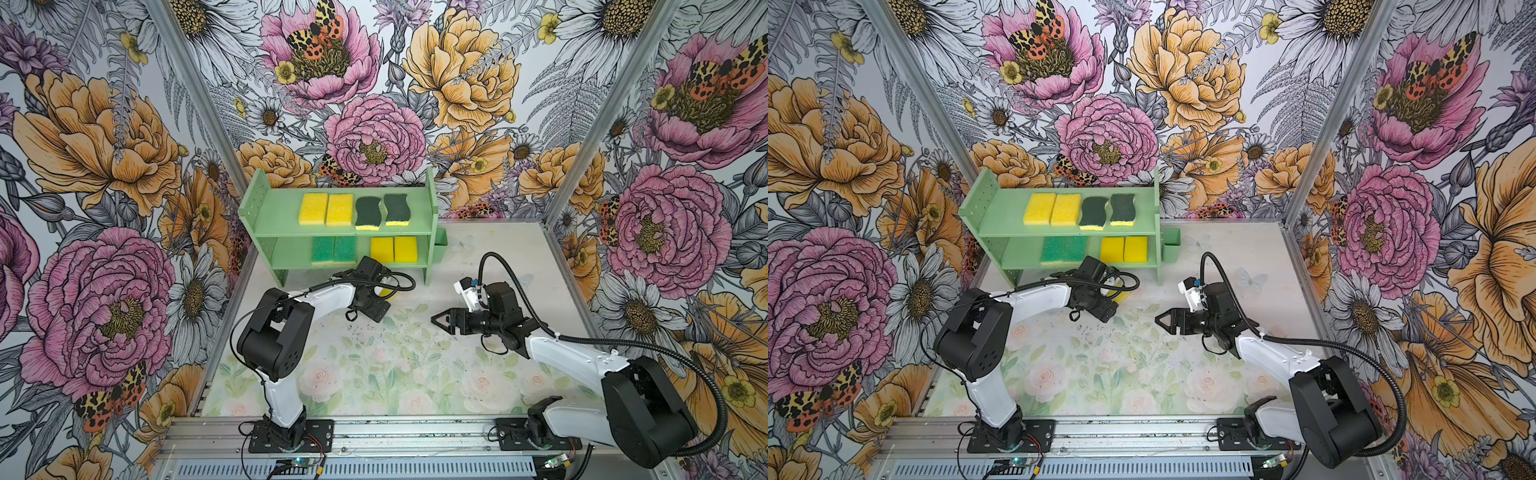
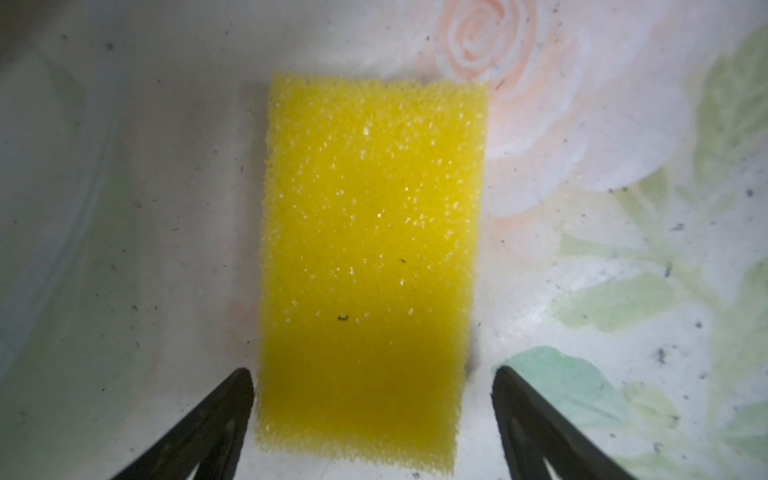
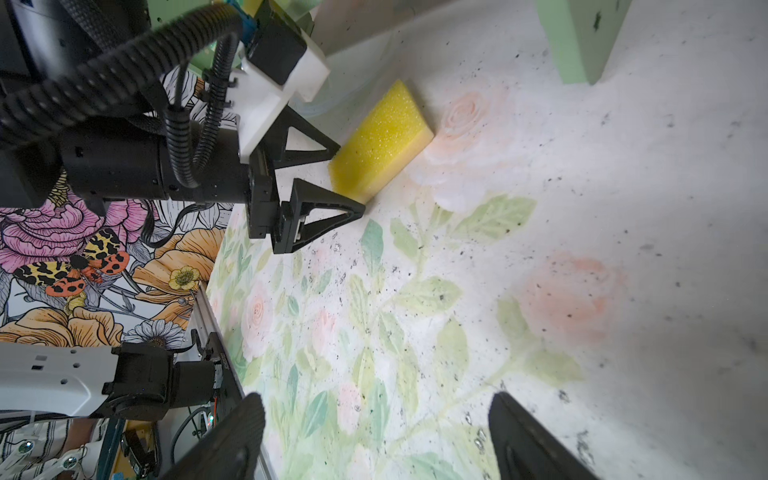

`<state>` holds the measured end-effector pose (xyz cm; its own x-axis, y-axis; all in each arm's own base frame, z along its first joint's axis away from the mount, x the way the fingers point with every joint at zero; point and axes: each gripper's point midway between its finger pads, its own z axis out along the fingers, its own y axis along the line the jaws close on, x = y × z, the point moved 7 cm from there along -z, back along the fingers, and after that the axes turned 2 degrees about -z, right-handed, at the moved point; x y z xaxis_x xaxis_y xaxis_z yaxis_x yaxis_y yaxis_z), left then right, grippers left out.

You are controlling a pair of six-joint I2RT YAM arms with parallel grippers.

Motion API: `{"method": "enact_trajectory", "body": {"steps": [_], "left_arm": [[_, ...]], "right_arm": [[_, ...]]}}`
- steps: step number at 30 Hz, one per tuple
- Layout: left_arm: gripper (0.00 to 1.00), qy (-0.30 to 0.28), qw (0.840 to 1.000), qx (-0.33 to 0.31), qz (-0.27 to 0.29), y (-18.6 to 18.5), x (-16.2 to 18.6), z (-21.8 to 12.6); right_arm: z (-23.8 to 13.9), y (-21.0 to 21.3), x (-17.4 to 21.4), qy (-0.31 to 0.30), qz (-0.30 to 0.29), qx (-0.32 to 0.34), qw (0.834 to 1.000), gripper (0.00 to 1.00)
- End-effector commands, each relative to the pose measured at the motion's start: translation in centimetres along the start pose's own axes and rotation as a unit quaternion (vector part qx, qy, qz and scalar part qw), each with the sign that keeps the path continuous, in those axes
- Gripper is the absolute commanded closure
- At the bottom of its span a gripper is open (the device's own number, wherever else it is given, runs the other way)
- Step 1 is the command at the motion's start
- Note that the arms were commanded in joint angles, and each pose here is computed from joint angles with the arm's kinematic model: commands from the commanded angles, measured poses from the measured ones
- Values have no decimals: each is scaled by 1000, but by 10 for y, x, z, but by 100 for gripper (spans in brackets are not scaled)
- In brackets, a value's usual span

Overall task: Place and organize the cleaning sponges onto the shelf
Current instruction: 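Lower the left gripper onto the yellow sponge and close on it, then lift the yellow sponge with the left gripper and carry it into the upper shelf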

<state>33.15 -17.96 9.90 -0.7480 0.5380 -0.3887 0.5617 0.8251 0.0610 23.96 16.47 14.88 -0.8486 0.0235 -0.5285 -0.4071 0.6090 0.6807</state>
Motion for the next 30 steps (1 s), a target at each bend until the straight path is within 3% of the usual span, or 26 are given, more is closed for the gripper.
{"method": "enact_trajectory", "body": {"steps": [1,4,6,8,16,30], "left_arm": [[11,-9,1000,2,12,-5,-7,-1],[16,-9,1000,-4,15,-7,-8,-1],[30,8,1000,-4,16,-9,-4,10],[37,6,1000,-10,16,-9,-4,8],[44,11,1000,-25,14,-12,1,8],[44,-113,993,13,-36,-24,1,-88]], "right_arm": [[-5,4,-4,-13,-15,-8,1000,14],[-5,4,-4,-14,-14,-7,1000,13],[-5,4,-4,-14,-14,-6,1000,13],[-6,4,-4,-15,-14,-5,1000,13],[-7,3,-4,-16,-12,-5,1000,13],[-10,3,-5,-18,-10,0,1000,13]]}}
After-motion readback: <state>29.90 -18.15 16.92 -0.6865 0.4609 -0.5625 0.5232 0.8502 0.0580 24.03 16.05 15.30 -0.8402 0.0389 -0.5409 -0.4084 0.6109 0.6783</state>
